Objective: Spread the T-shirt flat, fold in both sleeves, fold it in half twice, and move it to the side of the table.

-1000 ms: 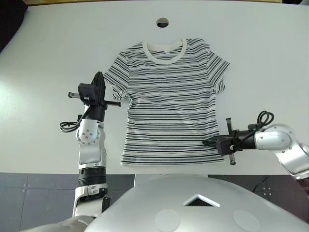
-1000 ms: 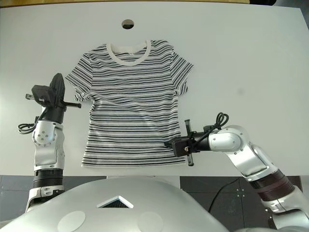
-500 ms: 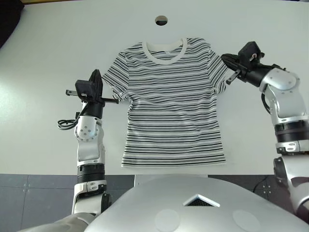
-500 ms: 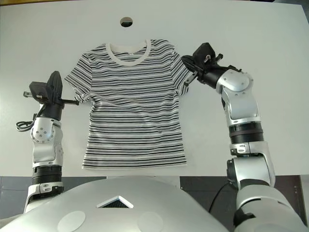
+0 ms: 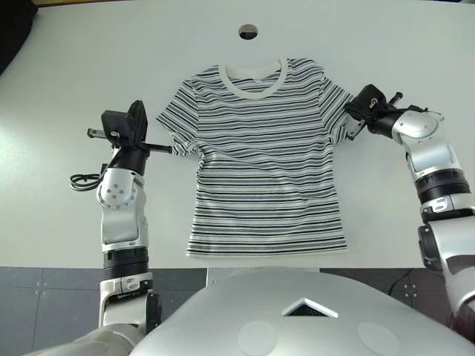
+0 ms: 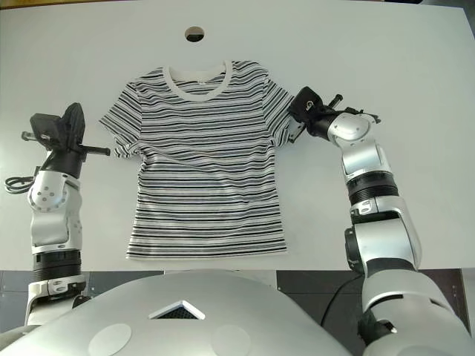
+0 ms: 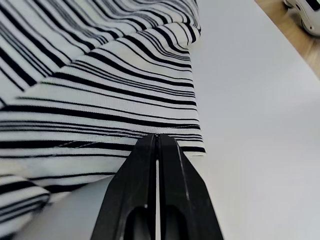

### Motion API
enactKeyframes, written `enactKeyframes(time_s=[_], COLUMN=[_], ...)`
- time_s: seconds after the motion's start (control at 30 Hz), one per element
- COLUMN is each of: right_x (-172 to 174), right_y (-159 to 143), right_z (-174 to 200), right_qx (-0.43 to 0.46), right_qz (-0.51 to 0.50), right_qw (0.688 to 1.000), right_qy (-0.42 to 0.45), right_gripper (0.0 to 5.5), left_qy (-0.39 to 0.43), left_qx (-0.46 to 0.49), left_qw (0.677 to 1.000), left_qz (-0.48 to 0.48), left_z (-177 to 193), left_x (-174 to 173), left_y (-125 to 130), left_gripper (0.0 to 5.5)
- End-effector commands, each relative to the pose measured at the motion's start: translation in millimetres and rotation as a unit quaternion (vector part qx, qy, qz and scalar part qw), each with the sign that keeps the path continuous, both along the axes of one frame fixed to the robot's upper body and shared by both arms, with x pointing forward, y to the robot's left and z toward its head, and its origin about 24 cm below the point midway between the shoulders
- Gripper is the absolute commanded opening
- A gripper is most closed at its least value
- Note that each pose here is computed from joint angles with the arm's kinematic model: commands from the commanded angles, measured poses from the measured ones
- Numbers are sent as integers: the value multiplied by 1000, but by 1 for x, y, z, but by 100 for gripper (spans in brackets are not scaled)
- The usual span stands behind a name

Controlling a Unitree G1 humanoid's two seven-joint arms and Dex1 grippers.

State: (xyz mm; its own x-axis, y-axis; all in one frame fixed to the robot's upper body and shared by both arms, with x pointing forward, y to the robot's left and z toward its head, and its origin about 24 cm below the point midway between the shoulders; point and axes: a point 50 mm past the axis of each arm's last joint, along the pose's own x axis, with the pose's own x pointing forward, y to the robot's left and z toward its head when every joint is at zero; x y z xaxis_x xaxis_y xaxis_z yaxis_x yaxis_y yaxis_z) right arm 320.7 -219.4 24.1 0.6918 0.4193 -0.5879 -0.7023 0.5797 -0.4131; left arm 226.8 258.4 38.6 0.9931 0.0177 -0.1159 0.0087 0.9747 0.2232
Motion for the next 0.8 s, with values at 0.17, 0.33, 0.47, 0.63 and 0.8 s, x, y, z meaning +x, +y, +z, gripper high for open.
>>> enactKeyframes(time_s=[0.17, 0.33, 0.47, 0.63, 0.8], right_x=[-18, -21, -24, -9, -22], right_y=[-39, -56, -56, -22, 10], right_z=[-16, -12, -12, 35, 97], right_qx=[-54, -59, -47, 105, 240], right_qz=[-47, -76, -82, -45, 5], right_qw=[996, 994, 995, 988, 945], right_qy=[51, 43, 40, -103, -224], right_gripper=[10, 10, 10, 10, 10], left_qy=[36, 91, 107, 132, 198], left_qx=[-1, -68, -99, -127, -109], left_qw=[999, 992, 985, 974, 962], left_qz=[-20, -60, -95, -130, -153], left_z=[7, 1, 6, 4, -14], left_x=[13, 23, 37, 50, 55], left_y=[5, -4, -13, -25, -35], left_gripper=[11, 11, 60, 133, 194])
